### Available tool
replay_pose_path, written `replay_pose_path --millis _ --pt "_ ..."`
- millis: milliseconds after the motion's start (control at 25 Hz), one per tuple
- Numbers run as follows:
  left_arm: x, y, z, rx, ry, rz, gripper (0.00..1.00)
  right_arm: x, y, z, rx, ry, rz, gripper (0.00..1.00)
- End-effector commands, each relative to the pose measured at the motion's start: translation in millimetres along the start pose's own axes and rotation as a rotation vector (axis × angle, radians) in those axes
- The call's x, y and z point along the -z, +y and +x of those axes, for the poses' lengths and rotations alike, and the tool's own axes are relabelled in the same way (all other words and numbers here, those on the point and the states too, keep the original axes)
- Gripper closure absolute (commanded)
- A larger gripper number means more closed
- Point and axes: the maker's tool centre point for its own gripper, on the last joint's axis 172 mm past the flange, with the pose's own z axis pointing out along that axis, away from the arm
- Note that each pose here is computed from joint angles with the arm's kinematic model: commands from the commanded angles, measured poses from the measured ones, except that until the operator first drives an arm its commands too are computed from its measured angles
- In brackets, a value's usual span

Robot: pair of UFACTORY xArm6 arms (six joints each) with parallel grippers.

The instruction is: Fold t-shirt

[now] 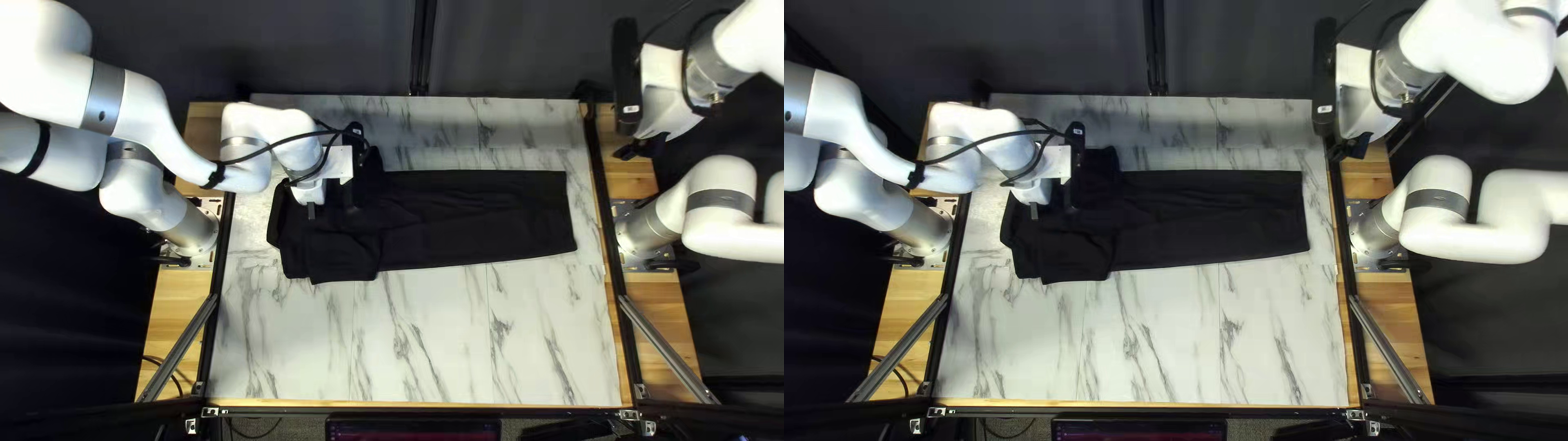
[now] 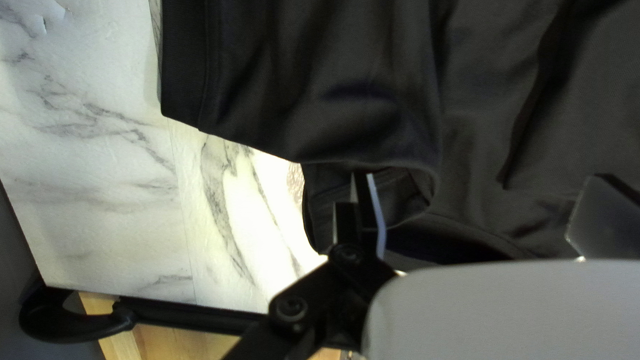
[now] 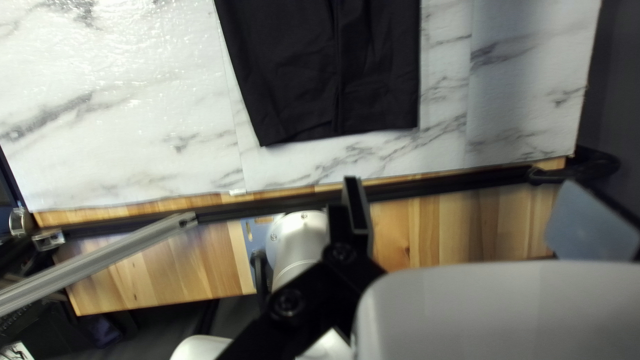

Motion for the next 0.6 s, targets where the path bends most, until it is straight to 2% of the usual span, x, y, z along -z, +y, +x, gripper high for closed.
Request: replay_pose_path --millis 40,200,320,480,600 --pt "38.5 -22.1 -5.3 0.016 -0.003 -0.002 0.0 0.1 0.0 -0.1 0.0 0.0 0.0 0.0" --pt "56.6 -56.0 2.8 0.026 -0.016 -0.009 0.0 0.1 0.0 -0.1 0.0 0.0 0.0 0.0" --pt "50.9 -76.0 14.4 0.04 -0.03 -0.019 0.0 0.1 0.0 -0.1 0.0 0.0 0.0 0.0" --pt "36.7 -78.4 28.9 0.057 -0.028 -0.044 0.0 0.1 0.0 -0.1 0.0 0.0 0.0 0.0" --pt "19.1 -67.4 35.1 0.067 -0.03 -0.063 0.0 0.1 0.0 -0.1 0.0 0.0 0.0 0.0"
